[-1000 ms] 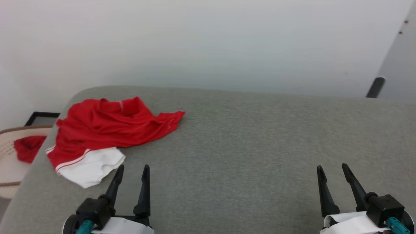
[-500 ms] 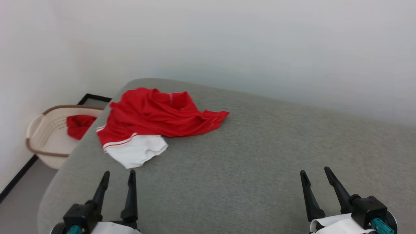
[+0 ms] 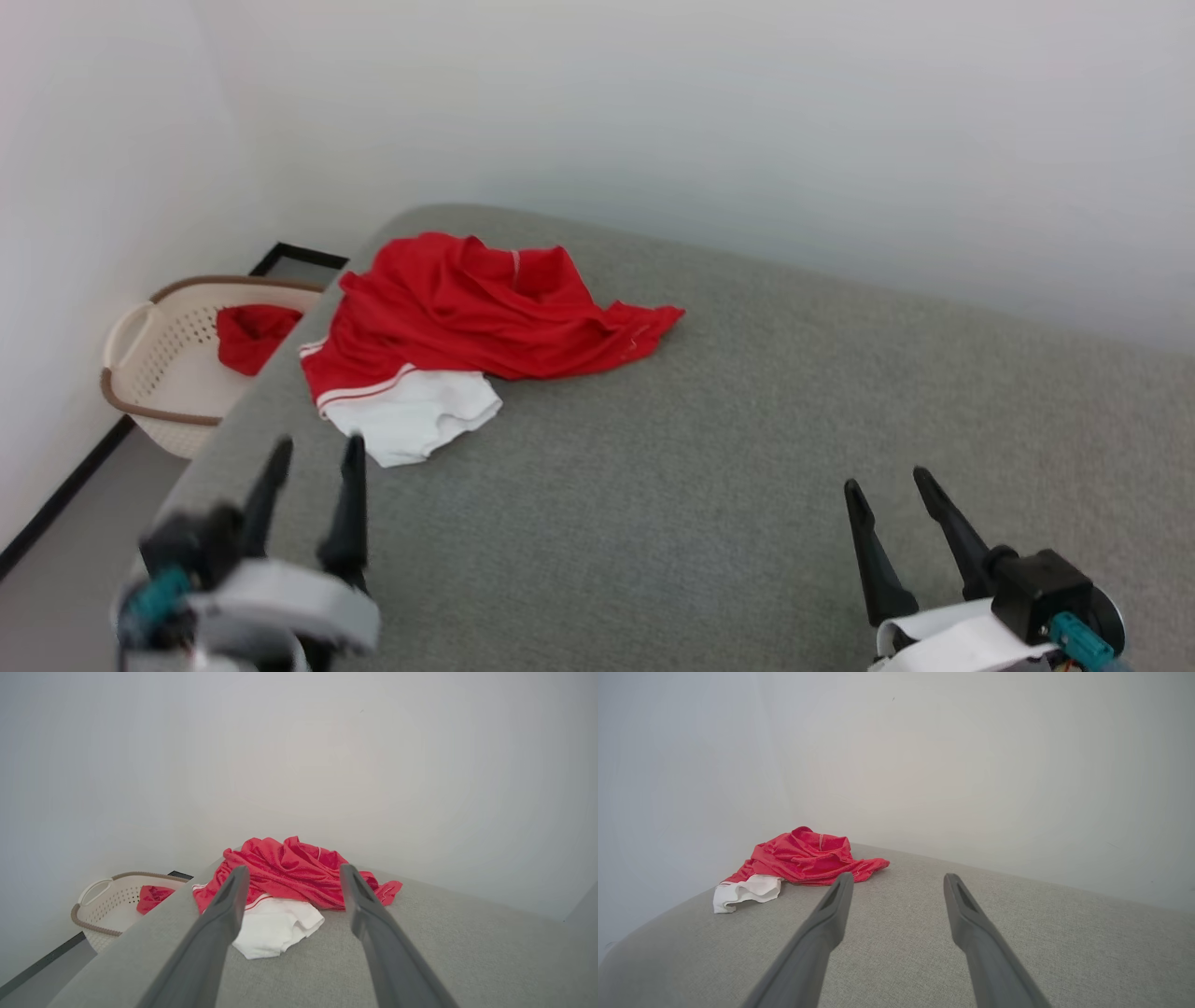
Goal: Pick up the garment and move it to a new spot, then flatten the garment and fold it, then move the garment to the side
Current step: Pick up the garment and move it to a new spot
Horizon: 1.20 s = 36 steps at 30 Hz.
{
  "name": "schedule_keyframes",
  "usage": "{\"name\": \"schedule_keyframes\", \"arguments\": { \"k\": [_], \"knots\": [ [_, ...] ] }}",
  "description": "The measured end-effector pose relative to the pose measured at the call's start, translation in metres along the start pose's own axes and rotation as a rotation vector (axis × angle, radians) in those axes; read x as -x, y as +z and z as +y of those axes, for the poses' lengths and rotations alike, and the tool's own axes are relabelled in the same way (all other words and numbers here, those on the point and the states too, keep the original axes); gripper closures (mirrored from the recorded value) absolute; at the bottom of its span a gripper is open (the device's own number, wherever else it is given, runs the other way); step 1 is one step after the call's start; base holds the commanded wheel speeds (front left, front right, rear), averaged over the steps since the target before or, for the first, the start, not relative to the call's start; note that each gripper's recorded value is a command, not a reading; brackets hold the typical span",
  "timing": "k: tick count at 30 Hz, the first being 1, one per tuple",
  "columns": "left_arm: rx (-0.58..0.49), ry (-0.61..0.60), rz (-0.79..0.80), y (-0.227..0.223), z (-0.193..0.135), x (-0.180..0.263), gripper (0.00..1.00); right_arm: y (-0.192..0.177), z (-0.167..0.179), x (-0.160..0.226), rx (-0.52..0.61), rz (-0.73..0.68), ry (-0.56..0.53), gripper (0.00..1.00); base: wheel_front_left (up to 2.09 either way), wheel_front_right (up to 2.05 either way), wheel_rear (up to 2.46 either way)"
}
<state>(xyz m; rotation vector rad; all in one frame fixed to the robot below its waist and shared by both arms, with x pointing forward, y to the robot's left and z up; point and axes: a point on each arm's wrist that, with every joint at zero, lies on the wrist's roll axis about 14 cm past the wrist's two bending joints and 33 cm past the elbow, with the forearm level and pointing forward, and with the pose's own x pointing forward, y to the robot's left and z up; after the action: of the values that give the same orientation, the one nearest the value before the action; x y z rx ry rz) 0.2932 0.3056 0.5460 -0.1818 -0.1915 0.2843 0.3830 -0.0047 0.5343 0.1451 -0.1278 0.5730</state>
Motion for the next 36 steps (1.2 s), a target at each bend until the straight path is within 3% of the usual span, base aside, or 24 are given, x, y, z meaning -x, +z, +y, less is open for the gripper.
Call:
{"name": "schedule_keyframes", "arguments": {
  "k": [9, 15, 25, 36],
  "knots": [
    [-0.07, -0.109, 0.107, 0.039, -0.003, -0.091, 0.0, -0.01, -0.033, -0.015, 0.004, 0.009, -0.05, 0.0, 0.0, 0.0, 0.0],
    [-0.082, -0.134, 0.299, 0.03, -0.001, -0.145, 0.0, -0.021, -0.058, -0.023, 0.0, 0.019, -0.092, 0.0, 0.0, 0.0, 0.0],
    [-0.095, -0.109, 0.685, -0.056, 0.0, -0.2, 0.0, -0.047, -0.096, -0.029, 0.003, 0.053, -0.151, 0.0, 0.0, 0.0, 0.0],
    [-0.087, -0.029, 1.04, -0.166, 0.007, -0.207, 0.0, -0.071, -0.128, -0.021, 0.025, 0.09, -0.216, 0.0, 0.0, 0.0, 0.0]
  ]
}}
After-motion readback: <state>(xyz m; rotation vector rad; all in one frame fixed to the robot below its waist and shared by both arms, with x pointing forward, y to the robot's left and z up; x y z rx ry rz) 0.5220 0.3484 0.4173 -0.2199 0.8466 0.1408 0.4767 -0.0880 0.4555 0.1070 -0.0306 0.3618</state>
